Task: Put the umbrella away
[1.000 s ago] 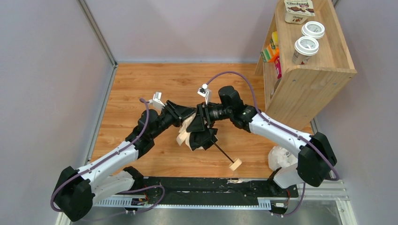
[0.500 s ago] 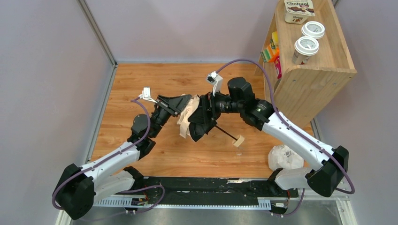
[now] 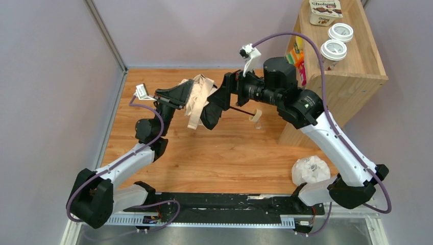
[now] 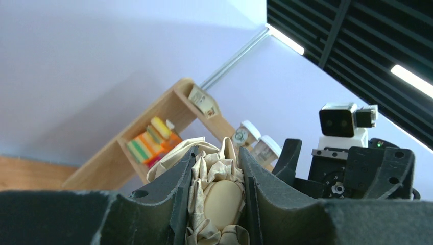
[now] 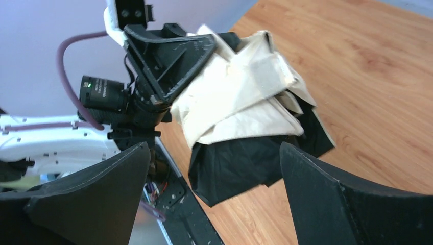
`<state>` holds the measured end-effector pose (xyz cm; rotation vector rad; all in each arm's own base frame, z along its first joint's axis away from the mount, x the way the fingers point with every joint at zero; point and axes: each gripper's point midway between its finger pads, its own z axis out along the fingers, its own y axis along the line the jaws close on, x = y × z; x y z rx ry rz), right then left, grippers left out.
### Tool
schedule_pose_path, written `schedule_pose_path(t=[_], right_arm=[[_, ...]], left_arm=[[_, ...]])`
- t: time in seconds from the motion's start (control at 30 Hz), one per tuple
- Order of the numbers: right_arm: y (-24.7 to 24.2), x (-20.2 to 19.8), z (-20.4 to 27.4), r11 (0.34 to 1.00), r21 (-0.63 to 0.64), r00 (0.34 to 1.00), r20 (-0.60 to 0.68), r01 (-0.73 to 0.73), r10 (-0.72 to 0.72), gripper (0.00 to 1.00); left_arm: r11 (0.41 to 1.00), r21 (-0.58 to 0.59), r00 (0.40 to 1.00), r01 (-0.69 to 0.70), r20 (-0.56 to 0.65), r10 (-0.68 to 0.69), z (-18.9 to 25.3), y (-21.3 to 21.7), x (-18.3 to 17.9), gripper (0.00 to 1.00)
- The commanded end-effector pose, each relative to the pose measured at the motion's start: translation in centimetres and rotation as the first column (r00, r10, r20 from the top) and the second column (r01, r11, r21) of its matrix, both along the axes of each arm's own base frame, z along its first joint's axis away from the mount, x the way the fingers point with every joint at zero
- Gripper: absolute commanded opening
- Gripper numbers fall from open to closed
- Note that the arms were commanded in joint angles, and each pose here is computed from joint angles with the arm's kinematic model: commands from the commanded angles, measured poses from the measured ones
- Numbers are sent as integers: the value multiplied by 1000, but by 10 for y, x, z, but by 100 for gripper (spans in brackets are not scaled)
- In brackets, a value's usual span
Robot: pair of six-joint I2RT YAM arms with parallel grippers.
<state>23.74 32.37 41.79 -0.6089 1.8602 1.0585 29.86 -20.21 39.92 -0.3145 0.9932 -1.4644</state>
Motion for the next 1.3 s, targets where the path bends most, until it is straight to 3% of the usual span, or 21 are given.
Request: schedule_pose_path(t=[0.0,0.2,0.3,0.47,0.6,0.7,0.77,0.8,0.93,1.0,1.07,1.1,1.27], right_arm=[[-39,23,28,971,22,972,-7,237,-237,100],[-81,41,43,917,64,918,25,394,-396,100],[-106,44,41,858,112,865,-39,502,-501,100],[-99,31,-4,838,178,846,-260,516,-466,100],[-120,34,-23,766,155,768,-306,623,-563,100],[-103,27,-30,812,181,808,-351,555,-474,99],[-98,21,-22,868,186,873,-276,460,-403,93],[-98,20,-16,895,178,908,-183,409,-378,84],[-135,41,-44,837,-54,836,-43,545,-547,64],[-146,51,-57,815,-123,823,52,567,-565,38],[-147,57,-60,811,-133,822,88,570,-563,5],[-145,59,-58,817,-132,828,95,561,-553,0],[-140,66,-23,837,-119,839,198,534,-507,0]], left_arm=[[994,-109,963,-23,264,51,82,27,-30,0],[989,-143,949,-25,307,68,104,44,-34,0],[986,-152,932,-66,343,115,119,58,-38,0],[981,-175,911,-81,387,144,144,69,-40,0],[975,-203,884,-88,435,171,168,77,-49,0],[971,-228,869,-73,462,174,184,81,-57,0],[968,-243,867,-54,469,167,189,84,-61,0],[967,-249,871,-54,462,167,188,85,-61,0],[968,-244,877,-63,450,171,191,90,-77,0],[967,-244,885,-75,430,177,191,92,-78,0],[968,-241,887,-71,428,172,190,93,-82,0],[968,-241,886,-70,431,172,191,93,-83,0],[966,-255,900,-40,411,146,185,92,-80,0]])
